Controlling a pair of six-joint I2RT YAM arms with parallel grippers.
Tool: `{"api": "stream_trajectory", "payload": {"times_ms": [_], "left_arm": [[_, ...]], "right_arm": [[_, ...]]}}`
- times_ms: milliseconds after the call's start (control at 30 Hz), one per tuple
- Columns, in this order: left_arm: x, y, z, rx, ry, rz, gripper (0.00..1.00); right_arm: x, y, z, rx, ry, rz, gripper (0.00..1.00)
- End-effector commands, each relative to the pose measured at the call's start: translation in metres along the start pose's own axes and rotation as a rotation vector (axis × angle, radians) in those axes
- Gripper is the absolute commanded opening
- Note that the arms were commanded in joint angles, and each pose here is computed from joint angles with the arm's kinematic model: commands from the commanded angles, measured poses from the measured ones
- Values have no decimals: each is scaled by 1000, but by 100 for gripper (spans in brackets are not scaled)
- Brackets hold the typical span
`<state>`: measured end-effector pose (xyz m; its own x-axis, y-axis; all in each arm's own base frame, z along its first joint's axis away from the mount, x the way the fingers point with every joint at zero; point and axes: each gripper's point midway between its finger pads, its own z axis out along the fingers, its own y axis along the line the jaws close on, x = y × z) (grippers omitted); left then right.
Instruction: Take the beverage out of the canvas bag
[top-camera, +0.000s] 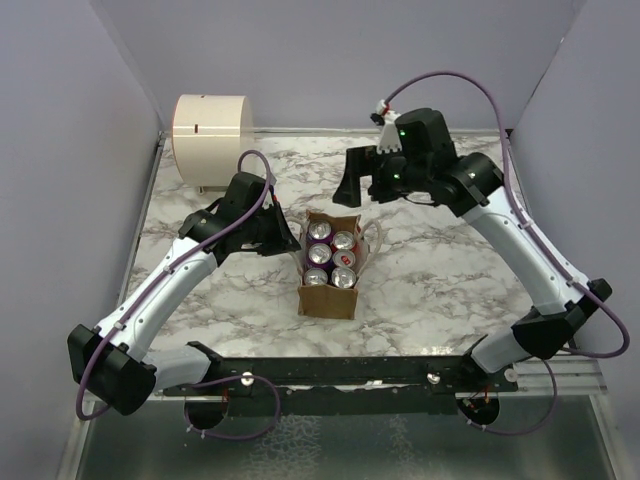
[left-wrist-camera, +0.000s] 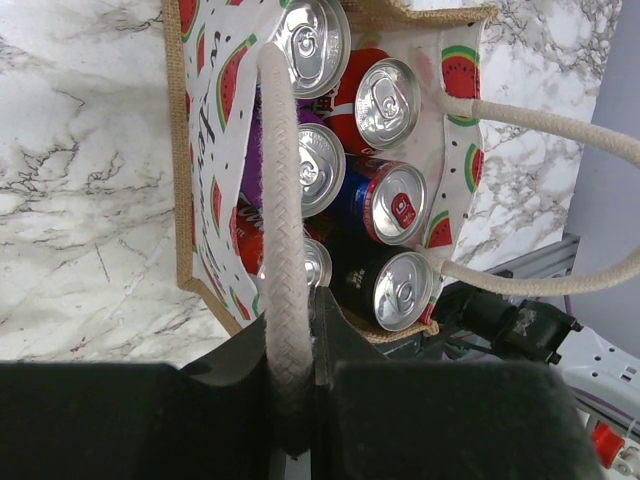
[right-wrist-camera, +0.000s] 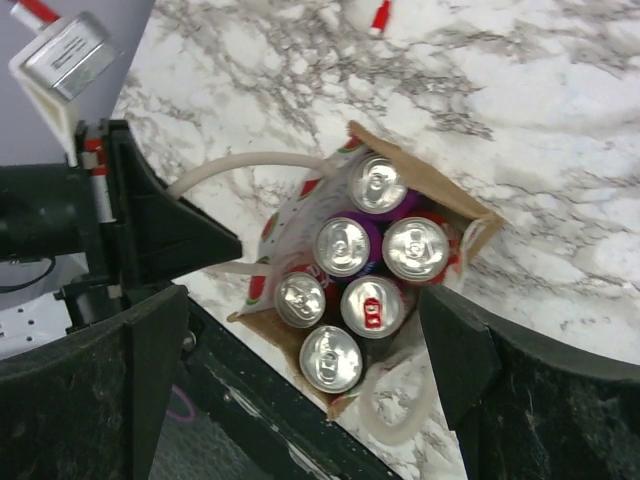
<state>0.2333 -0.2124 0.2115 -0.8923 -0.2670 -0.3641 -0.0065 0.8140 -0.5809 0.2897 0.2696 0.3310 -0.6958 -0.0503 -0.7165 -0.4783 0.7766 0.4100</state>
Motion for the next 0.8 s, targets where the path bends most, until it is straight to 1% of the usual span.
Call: {"api": "stream_trajectory", "payload": {"times_ms": [0, 67, 100, 167, 333, 533, 767], "left_arm": [[-4, -5, -3, 28, -18, 0, 0], [-5, -5, -2, 24, -17, -1, 0], [-5, -5, -2, 21, -17, 0, 0], [-7, -5, -3, 17, -21, 2, 0], [-7, -4, -3, 12, -19, 0, 0], [-7, -3, -3, 9, -13, 1, 0], [-4, -1, -3, 8, -7, 2, 0]], "right_arm": [[37, 22, 23, 73, 133, -86, 96], [56, 25, 34, 98, 189, -99, 91], [66, 24, 38, 115, 223, -82, 90], [87, 20, 45, 135, 286, -69, 83], [119, 17, 54, 177, 361, -70, 81], [152, 0, 62, 249, 457, -78, 76], [169, -4, 66, 270, 493, -87, 75]]}}
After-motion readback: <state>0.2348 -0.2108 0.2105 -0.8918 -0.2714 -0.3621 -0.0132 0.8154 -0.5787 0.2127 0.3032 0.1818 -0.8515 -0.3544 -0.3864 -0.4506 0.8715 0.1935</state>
